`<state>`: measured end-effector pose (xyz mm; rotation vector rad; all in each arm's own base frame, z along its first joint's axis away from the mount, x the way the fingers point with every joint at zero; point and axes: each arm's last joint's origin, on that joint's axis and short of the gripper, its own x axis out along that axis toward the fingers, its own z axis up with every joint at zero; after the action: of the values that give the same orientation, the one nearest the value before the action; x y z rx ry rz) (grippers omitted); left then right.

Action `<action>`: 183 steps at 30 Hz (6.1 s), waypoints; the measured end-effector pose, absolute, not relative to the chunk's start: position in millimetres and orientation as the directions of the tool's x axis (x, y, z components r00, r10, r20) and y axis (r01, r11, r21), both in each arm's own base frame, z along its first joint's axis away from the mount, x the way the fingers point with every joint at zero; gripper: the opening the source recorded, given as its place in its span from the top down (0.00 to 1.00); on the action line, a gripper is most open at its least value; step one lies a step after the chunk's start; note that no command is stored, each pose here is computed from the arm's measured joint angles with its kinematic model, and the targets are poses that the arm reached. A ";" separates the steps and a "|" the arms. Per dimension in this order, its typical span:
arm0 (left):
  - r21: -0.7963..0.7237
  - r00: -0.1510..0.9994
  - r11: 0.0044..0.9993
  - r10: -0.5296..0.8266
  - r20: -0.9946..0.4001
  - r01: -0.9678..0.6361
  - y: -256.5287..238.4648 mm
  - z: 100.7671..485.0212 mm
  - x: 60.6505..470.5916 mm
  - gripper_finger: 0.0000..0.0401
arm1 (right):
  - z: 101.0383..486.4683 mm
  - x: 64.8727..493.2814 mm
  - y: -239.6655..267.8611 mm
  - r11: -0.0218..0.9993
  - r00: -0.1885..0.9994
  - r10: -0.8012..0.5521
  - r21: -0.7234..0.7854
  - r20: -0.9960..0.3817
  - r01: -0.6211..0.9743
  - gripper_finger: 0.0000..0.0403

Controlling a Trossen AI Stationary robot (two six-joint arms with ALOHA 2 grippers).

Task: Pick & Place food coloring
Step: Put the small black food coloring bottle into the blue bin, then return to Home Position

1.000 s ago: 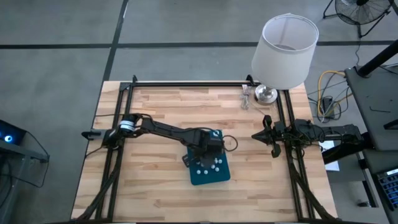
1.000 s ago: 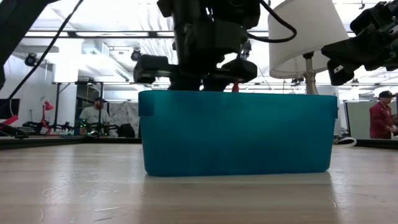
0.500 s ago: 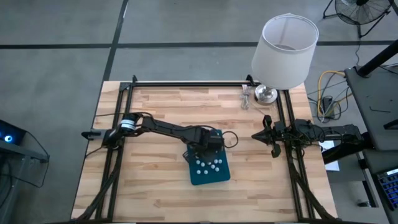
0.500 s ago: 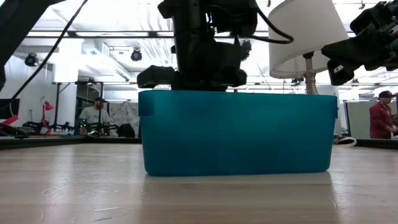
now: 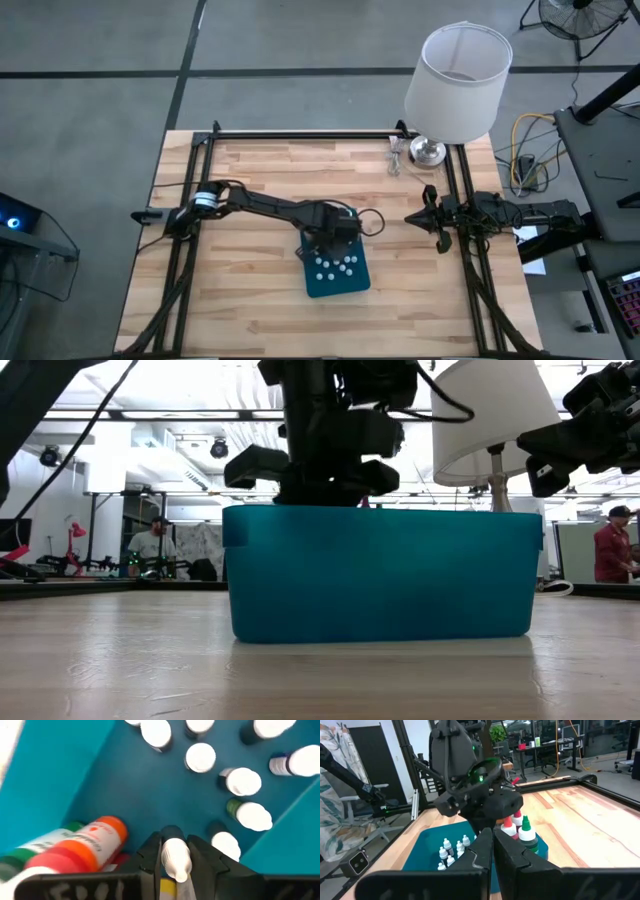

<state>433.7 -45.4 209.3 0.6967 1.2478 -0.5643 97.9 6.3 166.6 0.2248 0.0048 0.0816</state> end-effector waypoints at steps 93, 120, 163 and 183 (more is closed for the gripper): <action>0.187 0.259 0.474 -0.091 -0.962 0.860 -67.9 196.9 431.1 0.80 | 166.5 97.9 6.3 0.971 0.997 0.082 0.223 0.004 -0.080 0.98; 0.219 0.355 0.656 -0.080 -0.932 0.723 -65.2 261.0 418.8 0.80 | 166.6 97.9 6.2 0.972 0.997 0.081 0.223 0.005 -0.080 0.98; 0.237 0.635 0.904 -0.048 -0.771 0.356 -26.9 302.2 262.6 1.00 | 166.7 97.8 6.2 0.972 0.997 0.081 0.223 0.005 -0.080 0.98; 0.229 0.856 0.961 -0.016 -0.517 0.157 -9.3 277.3 197.8 1.00 | 166.7 97.9 6.2 0.972 0.997 0.081 0.223 0.005 -0.080 0.98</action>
<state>197.8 -9.3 277.3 0.2691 0.5375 -0.0921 97.9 6.2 166.7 0.2248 0.0040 0.0811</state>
